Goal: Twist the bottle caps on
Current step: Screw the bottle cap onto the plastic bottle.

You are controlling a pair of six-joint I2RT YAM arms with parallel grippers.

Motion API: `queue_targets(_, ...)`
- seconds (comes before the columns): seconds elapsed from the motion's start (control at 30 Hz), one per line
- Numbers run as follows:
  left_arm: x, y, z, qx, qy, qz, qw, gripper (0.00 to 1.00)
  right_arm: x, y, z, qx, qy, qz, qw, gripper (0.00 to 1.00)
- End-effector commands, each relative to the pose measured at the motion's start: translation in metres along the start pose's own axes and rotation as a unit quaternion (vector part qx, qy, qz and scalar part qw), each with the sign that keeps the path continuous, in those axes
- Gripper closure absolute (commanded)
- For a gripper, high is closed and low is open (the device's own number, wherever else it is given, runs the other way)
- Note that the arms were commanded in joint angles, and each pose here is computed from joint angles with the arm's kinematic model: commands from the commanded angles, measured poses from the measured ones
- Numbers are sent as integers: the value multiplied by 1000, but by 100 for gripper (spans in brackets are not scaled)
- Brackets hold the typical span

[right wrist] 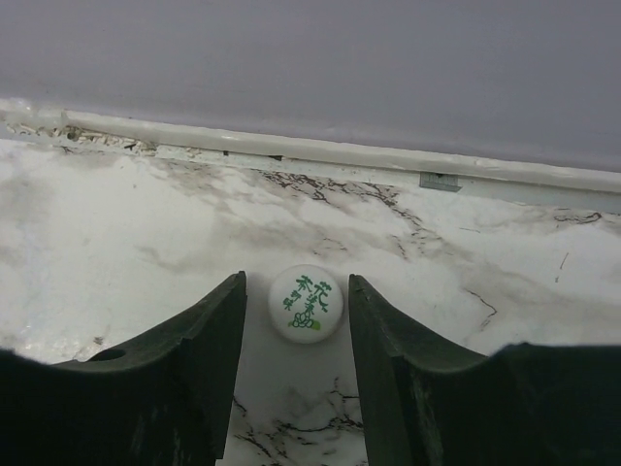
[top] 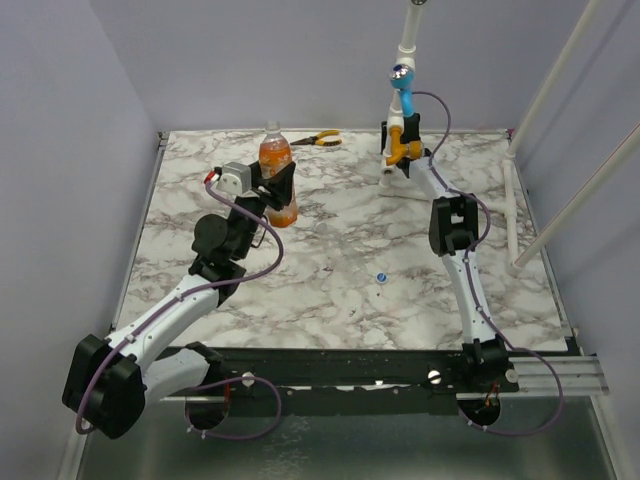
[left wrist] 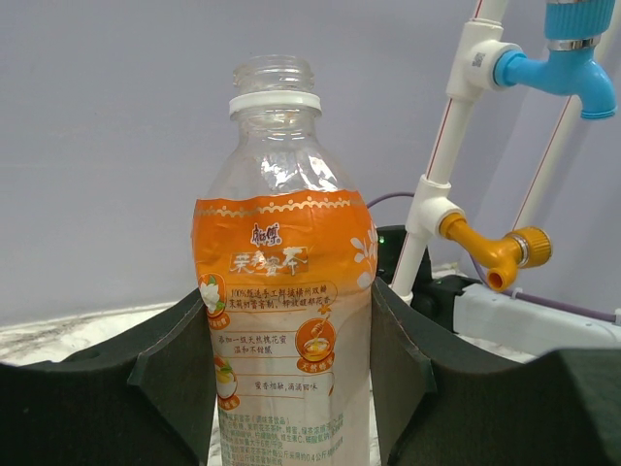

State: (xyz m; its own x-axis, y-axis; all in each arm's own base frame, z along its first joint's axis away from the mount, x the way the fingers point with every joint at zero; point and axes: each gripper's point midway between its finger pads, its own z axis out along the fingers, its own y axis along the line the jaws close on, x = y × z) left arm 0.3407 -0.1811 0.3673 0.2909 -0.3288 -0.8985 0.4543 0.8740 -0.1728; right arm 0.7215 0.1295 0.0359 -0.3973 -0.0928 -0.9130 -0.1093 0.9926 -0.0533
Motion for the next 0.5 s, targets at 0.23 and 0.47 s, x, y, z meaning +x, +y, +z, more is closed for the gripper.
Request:
queue_targets(0.23, -18, -5, 2, 16, -14, -8, 1000, 85, 32, -15, -3, 46, 36, -14, 998, 69)
queue_targets(0.47, -21, -7, -6, 22, -12, -8, 1000, 85, 29, -47, -29, 104, 49, 28, 993, 79)
